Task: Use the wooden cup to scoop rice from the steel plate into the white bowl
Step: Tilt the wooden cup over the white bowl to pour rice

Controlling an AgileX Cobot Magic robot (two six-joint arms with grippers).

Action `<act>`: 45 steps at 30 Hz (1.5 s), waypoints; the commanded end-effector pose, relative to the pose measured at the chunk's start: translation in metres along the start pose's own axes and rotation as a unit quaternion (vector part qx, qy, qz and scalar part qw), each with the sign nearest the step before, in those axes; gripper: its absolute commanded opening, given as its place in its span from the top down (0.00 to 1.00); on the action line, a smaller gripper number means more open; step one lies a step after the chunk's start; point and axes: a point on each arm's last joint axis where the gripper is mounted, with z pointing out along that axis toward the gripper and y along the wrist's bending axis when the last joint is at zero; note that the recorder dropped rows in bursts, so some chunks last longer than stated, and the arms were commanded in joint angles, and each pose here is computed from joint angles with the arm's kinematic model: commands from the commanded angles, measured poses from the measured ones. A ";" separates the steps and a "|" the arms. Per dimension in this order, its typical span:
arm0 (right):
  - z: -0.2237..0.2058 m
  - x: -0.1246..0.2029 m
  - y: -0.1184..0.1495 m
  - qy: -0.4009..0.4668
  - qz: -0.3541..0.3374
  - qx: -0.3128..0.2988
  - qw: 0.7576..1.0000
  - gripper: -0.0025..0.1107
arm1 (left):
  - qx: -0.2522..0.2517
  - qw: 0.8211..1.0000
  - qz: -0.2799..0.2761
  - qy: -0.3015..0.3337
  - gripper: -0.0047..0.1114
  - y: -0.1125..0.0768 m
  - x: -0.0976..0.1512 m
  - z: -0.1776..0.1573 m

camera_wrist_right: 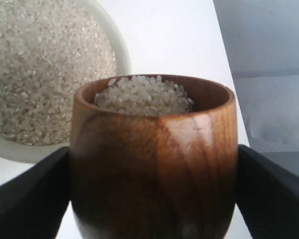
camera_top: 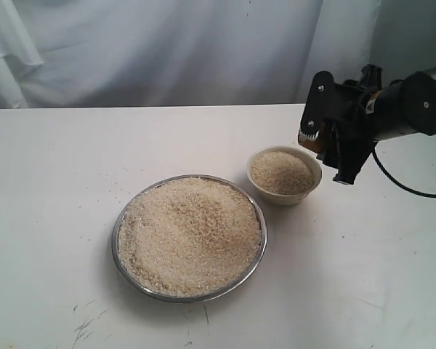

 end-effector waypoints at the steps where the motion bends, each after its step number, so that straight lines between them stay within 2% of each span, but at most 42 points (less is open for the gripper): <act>1: -0.005 -0.013 -0.010 -0.017 -0.026 0.024 0.999 0.98 | 0.001 1.000 0.000 -0.006 0.96 0.000 0.000 0.000; 6: -0.005 -0.018 -0.008 -0.021 -0.034 0.022 0.999 0.98 | 0.001 1.000 0.000 -0.006 0.96 0.000 0.000 0.000; 10: -0.005 -0.019 -0.008 -0.028 0.005 0.021 0.999 0.98 | 0.001 1.000 0.000 -0.006 0.96 0.000 0.000 0.000; 17: -0.006 -0.023 -0.007 -0.036 0.029 0.025 0.999 0.98 | 0.001 1.000 0.000 -0.006 0.96 0.000 0.000 0.000; 31: -0.003 -0.034 -0.002 -0.052 0.018 0.028 0.998 0.98 | 0.001 1.000 0.000 -0.006 0.96 0.000 0.000 0.000; 40: 0.012 -0.030 0.006 -0.028 -0.025 0.017 0.999 0.98 | 0.001 1.000 0.000 -0.006 0.96 0.000 0.000 0.000; 45: 0.012 -0.027 0.003 0.007 -0.049 0.026 0.998 0.98 | 0.001 1.000 0.000 -0.006 0.96 0.000 0.000 0.000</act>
